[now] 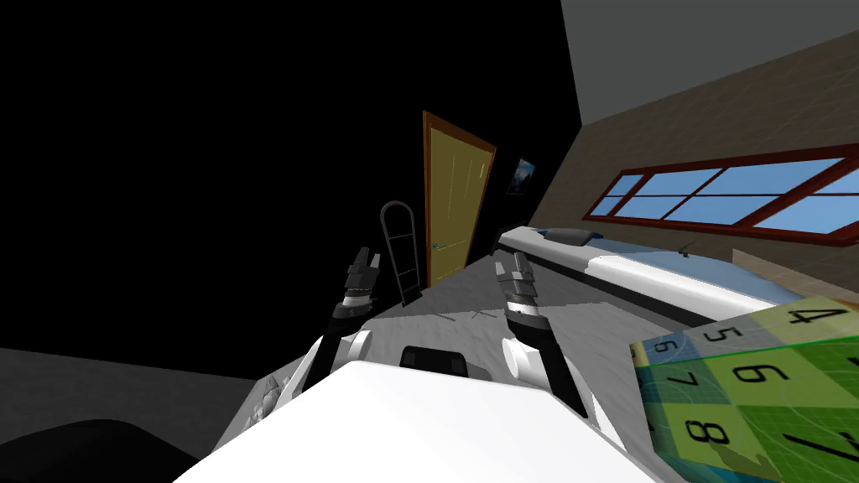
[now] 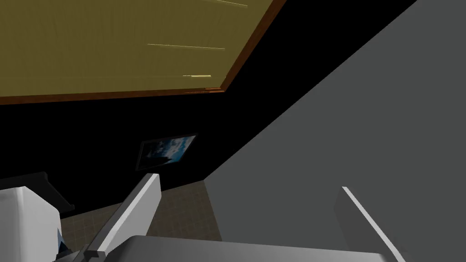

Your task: Pull the door open

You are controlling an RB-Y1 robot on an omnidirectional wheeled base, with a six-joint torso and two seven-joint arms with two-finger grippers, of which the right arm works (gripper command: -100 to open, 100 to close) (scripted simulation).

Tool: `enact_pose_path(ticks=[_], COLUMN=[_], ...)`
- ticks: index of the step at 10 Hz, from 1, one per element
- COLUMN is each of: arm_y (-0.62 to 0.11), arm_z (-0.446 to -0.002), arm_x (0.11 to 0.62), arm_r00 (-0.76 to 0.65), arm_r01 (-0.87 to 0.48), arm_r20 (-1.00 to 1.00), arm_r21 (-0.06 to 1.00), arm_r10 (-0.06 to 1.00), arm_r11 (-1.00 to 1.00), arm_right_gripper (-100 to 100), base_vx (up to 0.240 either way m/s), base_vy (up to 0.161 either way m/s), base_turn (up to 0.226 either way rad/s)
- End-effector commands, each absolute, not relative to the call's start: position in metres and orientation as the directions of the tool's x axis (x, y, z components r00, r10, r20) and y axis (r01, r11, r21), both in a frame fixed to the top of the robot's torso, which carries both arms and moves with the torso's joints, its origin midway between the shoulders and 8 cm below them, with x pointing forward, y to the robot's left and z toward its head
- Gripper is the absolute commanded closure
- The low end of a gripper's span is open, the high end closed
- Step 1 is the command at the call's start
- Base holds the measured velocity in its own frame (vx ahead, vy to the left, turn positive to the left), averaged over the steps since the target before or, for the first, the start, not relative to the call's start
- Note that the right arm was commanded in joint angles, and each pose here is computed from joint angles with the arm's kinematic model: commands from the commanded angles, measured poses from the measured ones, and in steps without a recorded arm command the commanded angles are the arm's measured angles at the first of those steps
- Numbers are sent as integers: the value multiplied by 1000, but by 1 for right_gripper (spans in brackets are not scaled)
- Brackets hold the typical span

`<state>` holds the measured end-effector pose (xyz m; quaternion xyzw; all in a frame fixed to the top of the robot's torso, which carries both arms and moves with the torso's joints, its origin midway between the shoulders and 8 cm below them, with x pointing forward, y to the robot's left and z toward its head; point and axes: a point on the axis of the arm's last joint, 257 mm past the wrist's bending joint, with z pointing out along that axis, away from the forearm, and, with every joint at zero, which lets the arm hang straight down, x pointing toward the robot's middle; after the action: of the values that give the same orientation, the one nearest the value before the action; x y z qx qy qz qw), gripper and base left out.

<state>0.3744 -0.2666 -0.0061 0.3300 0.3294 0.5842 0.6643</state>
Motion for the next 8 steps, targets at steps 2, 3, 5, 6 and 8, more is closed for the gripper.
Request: enact_pose_path(ticks=[2, 3, 5, 6, 8], arm_y=[-264, -263, -261, -260, -257], arm_z=[-20, -30, -44, -51, -67], arm_x=[381, 386, 391, 394, 400], arm_r00=[82, 69, 51, 42, 22], arm_r01=[-547, -538, -526, -519, -503], arm_r20=[-54, -55, -56, -56, -57], arm_r21=[832, 839, 847, 852, 862], arm_r10=[995, 996, 997, 998, 998], arm_r11=[90, 83, 75, 70, 61], arm_right_gripper=[-100, -100, -100, -100, -100], base_vx=[73, 111, 126, 104, 87], base_vy=[-6, 14, -1, 2, 16], base_turn=[54, 77, 51, 70, 59])
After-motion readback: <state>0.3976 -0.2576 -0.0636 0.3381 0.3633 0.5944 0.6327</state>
